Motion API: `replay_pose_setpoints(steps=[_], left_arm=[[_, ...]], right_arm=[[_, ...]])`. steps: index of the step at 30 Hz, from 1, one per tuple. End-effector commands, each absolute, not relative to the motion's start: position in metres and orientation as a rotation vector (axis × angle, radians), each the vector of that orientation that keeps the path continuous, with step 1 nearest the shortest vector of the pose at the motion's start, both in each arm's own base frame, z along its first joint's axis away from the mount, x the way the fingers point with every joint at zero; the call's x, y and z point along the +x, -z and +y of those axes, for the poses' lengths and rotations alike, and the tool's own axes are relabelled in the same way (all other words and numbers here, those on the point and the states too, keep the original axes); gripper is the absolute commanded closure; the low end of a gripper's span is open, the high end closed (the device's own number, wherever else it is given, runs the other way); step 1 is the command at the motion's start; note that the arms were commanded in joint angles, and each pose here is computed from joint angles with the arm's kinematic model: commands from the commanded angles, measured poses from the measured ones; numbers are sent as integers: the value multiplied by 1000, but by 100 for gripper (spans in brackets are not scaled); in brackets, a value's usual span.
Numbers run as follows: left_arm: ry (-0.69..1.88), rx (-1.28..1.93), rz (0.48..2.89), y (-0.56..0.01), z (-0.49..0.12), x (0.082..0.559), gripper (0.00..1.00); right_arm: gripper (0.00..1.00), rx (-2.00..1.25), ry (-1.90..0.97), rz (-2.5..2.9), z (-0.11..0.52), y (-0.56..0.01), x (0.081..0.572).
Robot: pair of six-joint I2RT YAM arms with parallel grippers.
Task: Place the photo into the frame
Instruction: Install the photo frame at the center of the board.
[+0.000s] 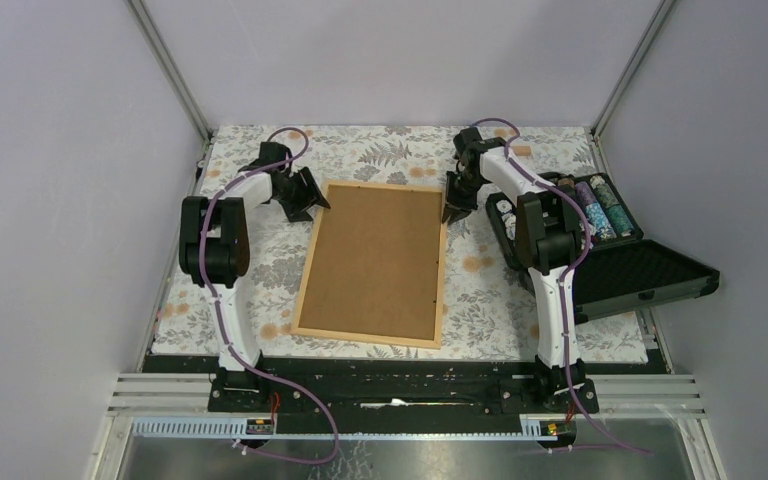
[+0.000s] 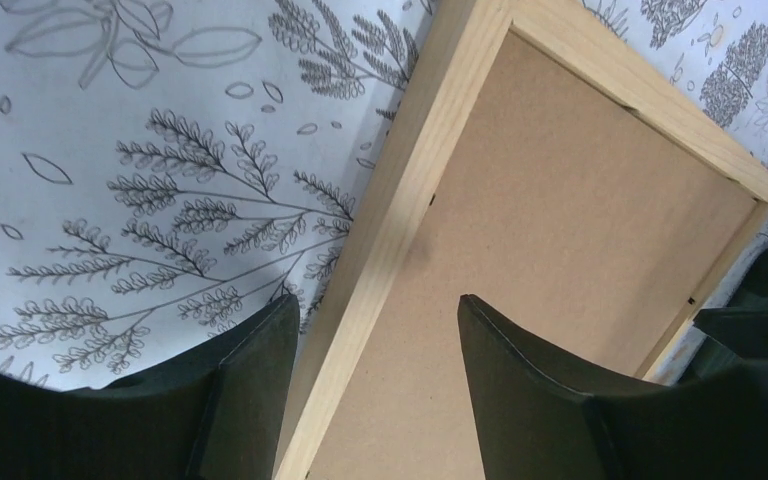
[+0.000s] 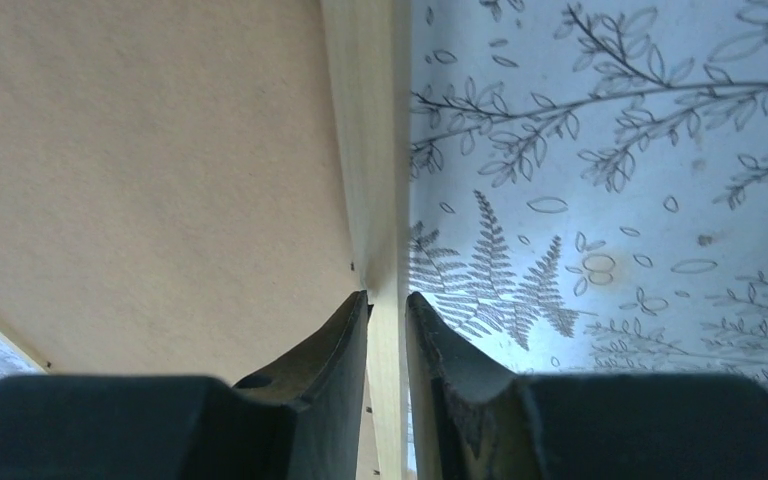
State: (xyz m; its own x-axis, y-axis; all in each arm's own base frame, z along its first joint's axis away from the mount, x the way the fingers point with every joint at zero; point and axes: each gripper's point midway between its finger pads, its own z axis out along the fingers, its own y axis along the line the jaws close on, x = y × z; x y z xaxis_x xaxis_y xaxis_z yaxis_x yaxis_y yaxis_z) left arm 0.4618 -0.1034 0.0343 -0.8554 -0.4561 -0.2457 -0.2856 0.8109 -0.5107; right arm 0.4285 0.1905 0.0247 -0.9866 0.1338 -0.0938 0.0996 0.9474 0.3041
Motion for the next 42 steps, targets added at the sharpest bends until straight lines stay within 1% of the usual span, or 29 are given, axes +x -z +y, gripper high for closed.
replay_pose_setpoints(steps=[1, 7, 15, 32, 42], left_arm=[[683, -568, 2624, -35, -108, 452, 36], [737, -586, 2650, -29, -122, 447, 35], [778, -579, 2654, -32, -132, 443, 33], [751, -578, 2653, -36, -130, 443, 31], [759, -576, 2658, -34, -131, 443, 31]], right_arm=[[73, 165, -380, 3032, 183, -33, 420], [73, 190, -314, 3028, 176, -32, 422], [74, 176, -267, 3016, 189, -27, 431], [75, 181, -52, 3123, 175, 26, 411], [75, 220, -68, 3146, 184, 64, 404]])
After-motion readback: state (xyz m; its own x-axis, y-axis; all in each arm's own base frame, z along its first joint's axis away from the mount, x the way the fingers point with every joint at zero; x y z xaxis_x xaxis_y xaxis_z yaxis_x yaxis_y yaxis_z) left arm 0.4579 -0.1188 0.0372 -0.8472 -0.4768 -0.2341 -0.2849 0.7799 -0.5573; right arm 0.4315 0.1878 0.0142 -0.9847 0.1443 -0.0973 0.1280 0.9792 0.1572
